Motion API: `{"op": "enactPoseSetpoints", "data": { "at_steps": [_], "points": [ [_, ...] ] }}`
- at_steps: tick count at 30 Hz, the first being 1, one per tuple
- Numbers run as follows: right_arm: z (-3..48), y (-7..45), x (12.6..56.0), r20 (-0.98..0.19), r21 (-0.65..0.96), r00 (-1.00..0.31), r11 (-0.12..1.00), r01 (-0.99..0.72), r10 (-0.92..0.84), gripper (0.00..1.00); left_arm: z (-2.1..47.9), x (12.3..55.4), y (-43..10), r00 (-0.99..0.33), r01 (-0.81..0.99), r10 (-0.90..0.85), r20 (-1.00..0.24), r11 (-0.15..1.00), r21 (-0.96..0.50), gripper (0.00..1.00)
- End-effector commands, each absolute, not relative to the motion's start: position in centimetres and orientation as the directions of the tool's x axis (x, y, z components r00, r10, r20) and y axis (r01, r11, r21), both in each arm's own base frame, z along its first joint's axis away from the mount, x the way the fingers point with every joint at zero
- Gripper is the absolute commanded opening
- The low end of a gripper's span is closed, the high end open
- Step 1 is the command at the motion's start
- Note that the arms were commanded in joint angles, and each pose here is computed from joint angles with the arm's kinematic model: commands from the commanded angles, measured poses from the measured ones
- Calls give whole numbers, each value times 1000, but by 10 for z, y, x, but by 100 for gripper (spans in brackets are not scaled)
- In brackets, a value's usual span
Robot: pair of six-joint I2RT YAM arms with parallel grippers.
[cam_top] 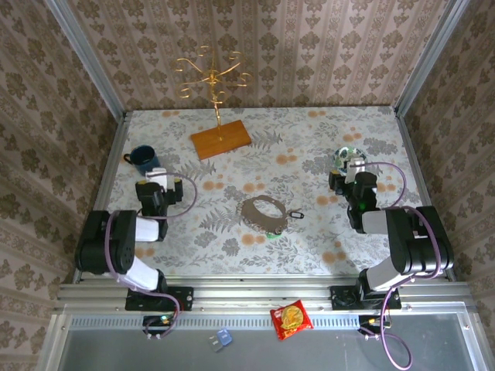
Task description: Put the keys on the keyring
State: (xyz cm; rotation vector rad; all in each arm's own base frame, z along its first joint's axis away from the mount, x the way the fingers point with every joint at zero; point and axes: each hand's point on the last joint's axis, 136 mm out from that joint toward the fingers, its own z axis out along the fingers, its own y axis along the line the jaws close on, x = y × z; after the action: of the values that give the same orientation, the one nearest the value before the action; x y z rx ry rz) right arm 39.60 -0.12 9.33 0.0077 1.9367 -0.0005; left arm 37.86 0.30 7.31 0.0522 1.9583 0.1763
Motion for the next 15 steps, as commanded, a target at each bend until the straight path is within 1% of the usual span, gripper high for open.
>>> {"op": "enactPoseSetpoints", "data": {
  "at_steps": [1, 3, 5, 12, 15],
  "points": [
    [97, 3, 400, -937, 35, -348, 999, -11, 29, 63, 99, 397, -3, -298, -13, 138, -945, 989, 148, 100],
    [97, 3, 400, -937, 36, -348, 999, -11, 30, 64, 96, 397, 8, -329, -77, 100, -939, 988, 133, 100],
    [97, 3, 400, -937, 36, -349, 999, -11, 30, 65, 99, 396, 8, -308, -90, 124, -943, 983, 159, 100],
    [96, 3, 400, -935, 35, -352, 999, -11, 29, 67, 100, 397, 3, -304, -79, 143, -942, 981, 175, 100],
    [96, 3, 400, -935, 36, -352, 999, -12, 29, 69, 97, 400, 4, -324, -43, 116, -939, 990, 138, 100]
  ]
}}
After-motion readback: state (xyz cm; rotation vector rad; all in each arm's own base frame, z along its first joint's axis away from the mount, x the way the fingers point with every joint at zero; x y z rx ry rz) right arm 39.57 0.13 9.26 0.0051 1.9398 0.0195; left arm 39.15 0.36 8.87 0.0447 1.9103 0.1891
